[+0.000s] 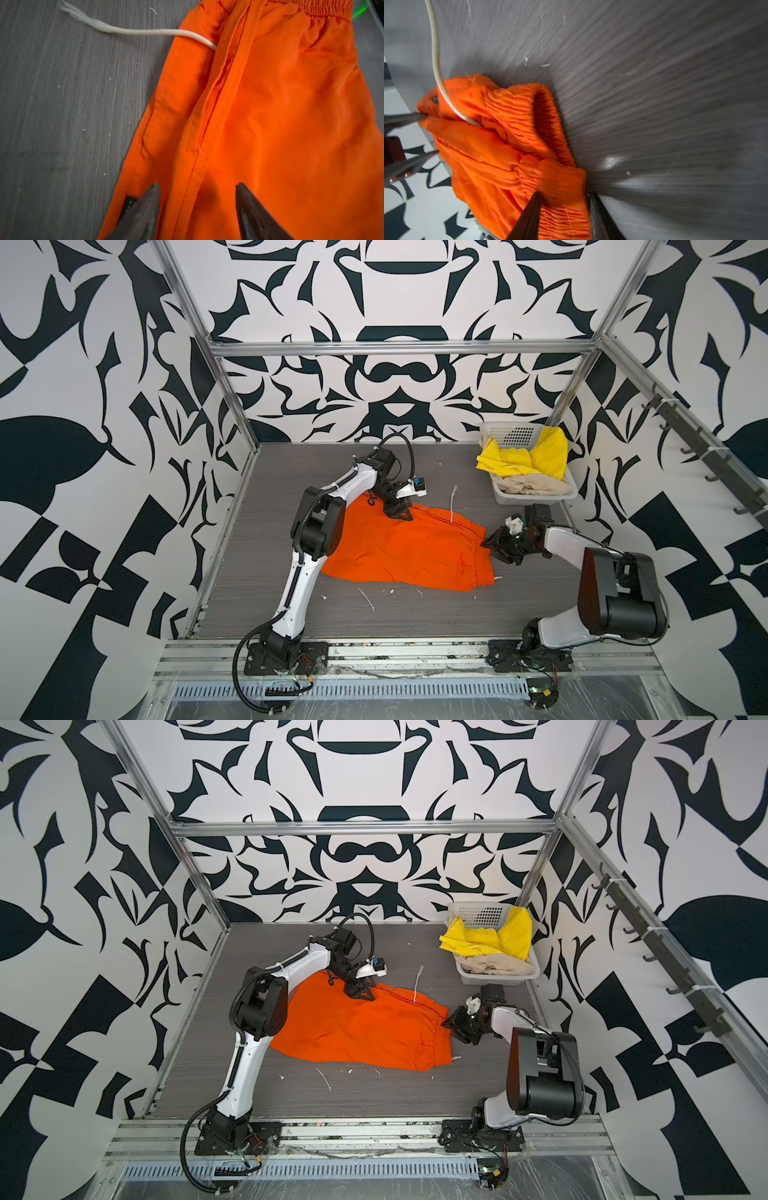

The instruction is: Fold and stack the shorts

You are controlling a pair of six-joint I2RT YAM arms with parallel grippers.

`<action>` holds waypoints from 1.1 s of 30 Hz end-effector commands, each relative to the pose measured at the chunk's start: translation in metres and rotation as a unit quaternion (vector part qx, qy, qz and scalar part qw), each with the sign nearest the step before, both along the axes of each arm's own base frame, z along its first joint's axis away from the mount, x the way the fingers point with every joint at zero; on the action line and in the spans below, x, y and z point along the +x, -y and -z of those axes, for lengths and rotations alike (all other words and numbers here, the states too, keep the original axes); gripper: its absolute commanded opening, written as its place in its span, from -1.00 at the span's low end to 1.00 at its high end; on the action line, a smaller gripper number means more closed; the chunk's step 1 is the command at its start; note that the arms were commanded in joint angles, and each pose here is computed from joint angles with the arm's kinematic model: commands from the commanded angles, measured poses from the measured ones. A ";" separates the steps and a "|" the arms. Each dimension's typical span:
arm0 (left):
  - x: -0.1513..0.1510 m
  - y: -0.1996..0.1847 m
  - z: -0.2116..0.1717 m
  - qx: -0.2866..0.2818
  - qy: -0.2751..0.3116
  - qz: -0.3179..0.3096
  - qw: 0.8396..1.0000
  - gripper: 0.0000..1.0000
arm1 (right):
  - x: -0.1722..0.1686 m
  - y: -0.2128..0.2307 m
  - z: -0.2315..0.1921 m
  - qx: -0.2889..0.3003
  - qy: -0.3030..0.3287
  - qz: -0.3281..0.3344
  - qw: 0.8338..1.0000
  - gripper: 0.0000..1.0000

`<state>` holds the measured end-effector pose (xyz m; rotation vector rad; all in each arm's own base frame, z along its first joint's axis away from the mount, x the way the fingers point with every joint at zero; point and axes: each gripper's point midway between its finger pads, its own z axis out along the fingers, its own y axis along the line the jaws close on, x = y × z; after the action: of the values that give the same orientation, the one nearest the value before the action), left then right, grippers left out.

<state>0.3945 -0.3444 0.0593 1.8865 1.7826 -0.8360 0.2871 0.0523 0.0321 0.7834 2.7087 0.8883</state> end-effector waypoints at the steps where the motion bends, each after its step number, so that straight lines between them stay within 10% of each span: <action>1: 0.012 0.007 0.004 -0.006 0.048 0.023 0.999 0.24 | 0.002 -0.001 -0.002 0.005 0.010 -0.002 1.000 -0.36; 5: 0.015 0.012 0.010 0.006 0.062 0.025 0.998 0.14 | 0.002 -0.002 -0.003 0.006 0.014 -0.003 1.000 -0.57; 11: 0.010 0.011 0.002 0.001 0.067 0.032 0.997 -0.55 | 0.011 -0.004 -0.019 0.013 0.052 -0.007 0.999 -0.89; 18: 0.001 0.009 -0.010 -0.016 0.076 0.028 0.997 -0.74 | 0.019 -0.002 -0.045 0.007 0.096 -0.002 0.995 -1.00; 24: -0.003 0.008 0.000 -0.012 0.062 0.030 0.998 -0.75 | 0.017 0.000 -0.027 0.003 0.057 -0.002 0.998 -0.17; 33: -0.002 0.010 0.001 -0.017 0.059 0.029 0.998 -0.76 | 0.027 -0.016 -0.012 0.058 0.075 -0.024 0.995 -0.02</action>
<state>0.4014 -0.3511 0.0466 1.9319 1.6779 -0.7039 0.3006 0.0598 0.0332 0.7394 2.6529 0.9813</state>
